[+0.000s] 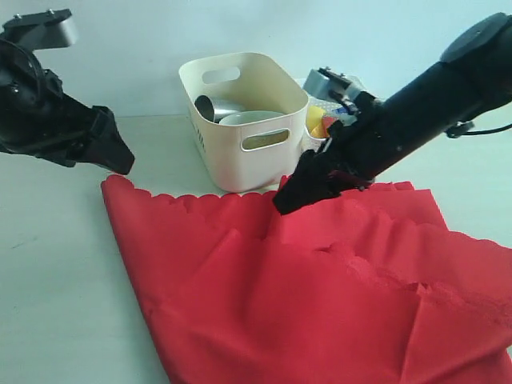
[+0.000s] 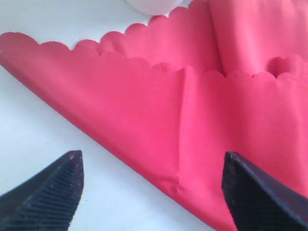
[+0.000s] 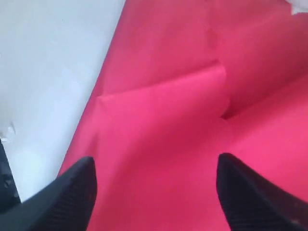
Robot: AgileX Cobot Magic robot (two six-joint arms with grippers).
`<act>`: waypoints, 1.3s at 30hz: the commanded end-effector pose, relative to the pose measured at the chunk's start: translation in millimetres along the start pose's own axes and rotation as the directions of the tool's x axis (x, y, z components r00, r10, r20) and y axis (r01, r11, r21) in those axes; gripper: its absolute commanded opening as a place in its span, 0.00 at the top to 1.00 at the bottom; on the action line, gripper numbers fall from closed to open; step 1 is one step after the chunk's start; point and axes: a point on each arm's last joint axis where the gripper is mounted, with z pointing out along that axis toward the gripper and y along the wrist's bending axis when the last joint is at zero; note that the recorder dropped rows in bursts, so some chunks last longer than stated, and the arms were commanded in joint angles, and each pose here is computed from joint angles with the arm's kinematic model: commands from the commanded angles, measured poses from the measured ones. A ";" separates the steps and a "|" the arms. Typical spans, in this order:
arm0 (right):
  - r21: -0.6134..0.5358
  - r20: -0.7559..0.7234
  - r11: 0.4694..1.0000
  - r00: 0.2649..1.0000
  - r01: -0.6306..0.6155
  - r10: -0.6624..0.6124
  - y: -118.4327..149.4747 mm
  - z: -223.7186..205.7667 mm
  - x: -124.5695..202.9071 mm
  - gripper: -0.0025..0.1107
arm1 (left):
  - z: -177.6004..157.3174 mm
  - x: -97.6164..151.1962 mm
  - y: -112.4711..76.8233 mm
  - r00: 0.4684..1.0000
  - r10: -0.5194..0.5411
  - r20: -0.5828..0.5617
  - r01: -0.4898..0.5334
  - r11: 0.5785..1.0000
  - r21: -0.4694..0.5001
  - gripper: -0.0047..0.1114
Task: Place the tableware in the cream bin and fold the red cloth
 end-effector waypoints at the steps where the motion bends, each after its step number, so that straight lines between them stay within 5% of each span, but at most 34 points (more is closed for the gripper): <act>1: -0.018 -0.057 0.997 0.996 0.070 -0.071 3.0 27.5 -14.7 0.38 | -17.1 3.3 8.8 0.996 -0.035 0.080 0.035 0.999 0.002 0.31; 10: 0.027 -0.171 0.996 0.982 0.087 -0.081 -17.4 76.6 -34.5 0.38 | -43.1 13.7 14.8 0.968 -0.066 0.240 0.075 0.997 -0.027 0.31; 25: 0.002 -0.191 1.000 0.982 0.017 -0.017 -57.2 121.5 -53.9 0.38 | -67.6 15.1 5.4 0.941 -0.055 0.334 0.067 0.997 -0.024 0.31; 39: -0.073 -0.280 0.997 0.959 0.022 -0.042 -49.1 143.7 -51.3 0.38 | -90.6 19.2 -2.9 0.912 -0.030 0.409 0.048 0.998 -0.035 0.31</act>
